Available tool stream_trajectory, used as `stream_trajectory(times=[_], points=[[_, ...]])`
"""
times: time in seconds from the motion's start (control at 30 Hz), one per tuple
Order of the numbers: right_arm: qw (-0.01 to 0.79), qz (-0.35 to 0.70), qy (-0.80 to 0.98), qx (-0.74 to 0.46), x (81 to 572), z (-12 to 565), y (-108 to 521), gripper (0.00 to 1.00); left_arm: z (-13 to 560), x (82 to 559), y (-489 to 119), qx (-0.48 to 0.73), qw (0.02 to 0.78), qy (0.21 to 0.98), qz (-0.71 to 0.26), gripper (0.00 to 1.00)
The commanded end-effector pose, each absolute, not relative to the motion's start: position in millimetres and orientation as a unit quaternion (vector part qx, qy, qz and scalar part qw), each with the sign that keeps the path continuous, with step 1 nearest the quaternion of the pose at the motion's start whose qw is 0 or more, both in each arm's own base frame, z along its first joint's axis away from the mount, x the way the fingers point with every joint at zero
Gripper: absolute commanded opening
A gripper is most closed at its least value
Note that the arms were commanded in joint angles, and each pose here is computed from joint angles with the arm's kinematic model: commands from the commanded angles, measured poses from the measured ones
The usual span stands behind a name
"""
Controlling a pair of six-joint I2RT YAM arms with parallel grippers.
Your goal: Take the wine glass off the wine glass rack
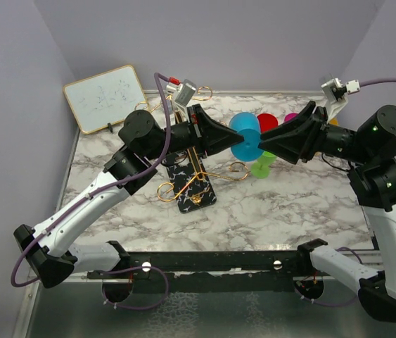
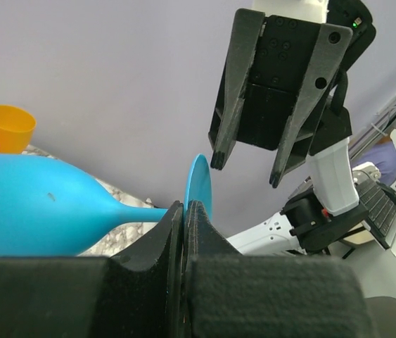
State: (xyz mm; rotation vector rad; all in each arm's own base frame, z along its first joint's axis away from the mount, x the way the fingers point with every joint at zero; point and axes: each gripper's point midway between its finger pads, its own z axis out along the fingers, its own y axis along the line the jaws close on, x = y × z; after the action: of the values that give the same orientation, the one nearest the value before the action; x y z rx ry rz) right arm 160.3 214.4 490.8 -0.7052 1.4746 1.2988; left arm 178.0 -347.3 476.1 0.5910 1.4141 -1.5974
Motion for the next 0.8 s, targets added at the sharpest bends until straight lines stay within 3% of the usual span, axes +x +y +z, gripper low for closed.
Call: stream_trajectory(times=[0.0, 0.77], points=[[0.549, 0.501, 0.609, -0.277, 158, 507, 202, 0.38, 495, 175, -340, 0.237, 0.478, 0.553, -0.640, 0.00], [0.521, 0.491, 0.642, -0.272, 168, 474, 204, 0.37, 521, 156, -346, 0.255, 0.476, 0.512, -0.668, 0.00]])
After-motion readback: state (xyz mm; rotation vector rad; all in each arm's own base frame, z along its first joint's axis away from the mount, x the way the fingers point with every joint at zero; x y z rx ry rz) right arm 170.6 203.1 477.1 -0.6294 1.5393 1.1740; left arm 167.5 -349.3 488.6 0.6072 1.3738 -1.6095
